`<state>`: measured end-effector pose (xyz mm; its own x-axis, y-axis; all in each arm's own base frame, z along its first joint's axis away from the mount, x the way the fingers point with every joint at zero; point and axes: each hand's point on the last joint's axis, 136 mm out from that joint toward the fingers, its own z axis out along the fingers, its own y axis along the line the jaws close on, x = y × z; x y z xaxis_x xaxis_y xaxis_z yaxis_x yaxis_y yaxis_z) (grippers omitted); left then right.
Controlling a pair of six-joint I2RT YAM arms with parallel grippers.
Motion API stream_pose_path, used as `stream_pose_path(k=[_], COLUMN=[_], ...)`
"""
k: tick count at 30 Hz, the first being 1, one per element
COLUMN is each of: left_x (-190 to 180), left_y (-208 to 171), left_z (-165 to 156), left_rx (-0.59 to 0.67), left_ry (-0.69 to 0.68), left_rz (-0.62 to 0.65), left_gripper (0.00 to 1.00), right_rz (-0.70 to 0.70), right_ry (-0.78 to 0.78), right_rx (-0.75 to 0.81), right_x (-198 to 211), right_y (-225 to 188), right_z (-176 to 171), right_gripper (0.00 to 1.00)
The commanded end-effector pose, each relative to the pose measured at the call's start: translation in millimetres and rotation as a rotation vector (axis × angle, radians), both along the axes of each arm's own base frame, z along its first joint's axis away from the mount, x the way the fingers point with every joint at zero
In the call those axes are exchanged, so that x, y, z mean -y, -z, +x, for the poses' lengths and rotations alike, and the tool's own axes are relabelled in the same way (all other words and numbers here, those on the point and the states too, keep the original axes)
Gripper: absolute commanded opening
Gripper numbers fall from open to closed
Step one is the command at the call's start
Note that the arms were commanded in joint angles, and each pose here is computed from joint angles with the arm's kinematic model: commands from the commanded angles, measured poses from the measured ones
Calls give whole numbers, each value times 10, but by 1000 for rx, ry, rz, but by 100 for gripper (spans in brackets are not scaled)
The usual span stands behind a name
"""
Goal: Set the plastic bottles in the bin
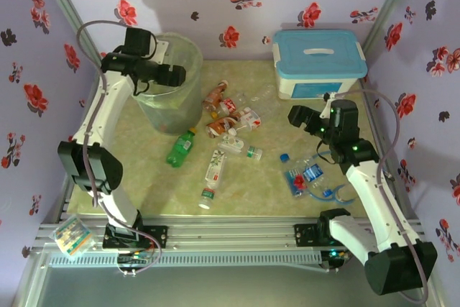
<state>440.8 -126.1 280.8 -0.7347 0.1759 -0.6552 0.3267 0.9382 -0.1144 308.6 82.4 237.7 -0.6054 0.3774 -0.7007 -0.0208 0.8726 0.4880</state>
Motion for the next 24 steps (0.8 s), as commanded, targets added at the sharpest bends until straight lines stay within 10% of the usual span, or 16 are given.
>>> stream_pose_path(k=[1,24], left_x=[-82,-125], left_y=[-296,-1062], left_z=[-135,-1240], left_rx=[55,264], left_ry=[0,-74], left_rz=[24,2], left_gripper=[96,100], right_rz=[-27,191], right_ry=[21,207], right_rx=[-14,-234], right_x=[64,-280], right_y=[-61,592], right_z=[6,609], right_gripper=[96,84])
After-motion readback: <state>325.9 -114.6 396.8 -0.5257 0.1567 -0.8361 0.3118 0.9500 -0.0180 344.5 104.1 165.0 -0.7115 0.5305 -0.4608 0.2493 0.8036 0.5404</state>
